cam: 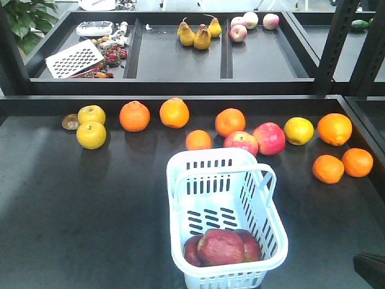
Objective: Pick three apples into basket with both arms
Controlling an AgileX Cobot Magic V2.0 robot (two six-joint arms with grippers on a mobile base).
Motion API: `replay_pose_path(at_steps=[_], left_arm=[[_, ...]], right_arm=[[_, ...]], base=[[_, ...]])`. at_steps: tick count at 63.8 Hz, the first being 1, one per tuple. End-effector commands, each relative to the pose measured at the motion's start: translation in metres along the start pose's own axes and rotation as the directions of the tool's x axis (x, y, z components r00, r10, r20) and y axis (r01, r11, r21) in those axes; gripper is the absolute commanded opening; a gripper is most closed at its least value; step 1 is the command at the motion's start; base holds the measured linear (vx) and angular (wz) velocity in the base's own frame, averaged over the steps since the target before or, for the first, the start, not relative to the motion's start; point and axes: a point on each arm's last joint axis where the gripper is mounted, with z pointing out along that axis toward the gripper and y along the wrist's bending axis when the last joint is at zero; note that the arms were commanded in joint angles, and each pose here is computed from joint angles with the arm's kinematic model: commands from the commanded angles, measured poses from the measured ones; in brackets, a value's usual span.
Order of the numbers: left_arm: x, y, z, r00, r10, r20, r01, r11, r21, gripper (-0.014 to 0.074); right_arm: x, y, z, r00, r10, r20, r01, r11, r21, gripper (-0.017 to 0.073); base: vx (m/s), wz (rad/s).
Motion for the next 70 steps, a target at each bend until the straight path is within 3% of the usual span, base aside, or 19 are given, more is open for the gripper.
replay_pose_path(at_steps=[1,10,15,28,39,47,59,70], left_arm=[[-0.005,0.000,-0.001,0.996,-0.015,0.085,0.015,1.000,0.005,-0.0006],[-0.005,0.000,-0.001,0.996,-0.015,0.085,0.015,1.000,0.005,-0.0006],[-0.005,0.000,-0.001,0.996,-0.015,0.085,0.015,1.000,0.005,-0.0006],[-0.005,0.000,-0.001,0.996,-0.015,0.085,0.015,1.000,0.005,-0.0006],[-0.005,0.000,-0.001,0.996,-0.015,0.085,0.015,1.000,0.005,-0.0006],[-0.005,0.000,-0.001,0.996,-0.015,0.085,0.015,1.000,0.005,-0.0006],[-0.005,0.000,-0.001,0.996,-0.016,0.084,0.015,1.000,0.005,-0.0006],[-0.005,0.000,-0.001,0.996,-0.016,0.084,0.015,1.000,0.005,-0.0006]], right_arm=[[-0.011,-0.002,-0.004,0.997,-0.001,0.072,0.000,1.000,0.014,-0.0007],[-0.010,-0.003,-0.003,0.992,-0.024,0.127,0.018,0.999,0.043,-0.0007],[0.001,-0.004,0.006,0.983,0.005,0.186,-0.015,0.999,0.051,-0.0007],[0.046,-0.003,0.030,0.923,0.174,0.342,-0.192,0.981,0.020,-0.0007],[0.071,-0.009,0.032,0.860,0.288,0.420,-0.343,0.937,0.059,-0.0007],[0.077,-0.012,0.025,0.831,0.244,0.499,-0.349,0.928,0.128,-0.0007],[0.076,-0.014,0.012,0.784,0.112,0.611,-0.302,0.928,0.218,-0.0007],[0.075,-0.015,0.012,0.780,0.112,0.616,-0.307,0.925,0.221,-0.0007]], base=[[0.00,0.00],[0.00,0.00],[0.00,0.00],[0.00,0.00],[0.00,0.00],[0.00,0.00],[0.00,0.00],[0.00,0.00]])
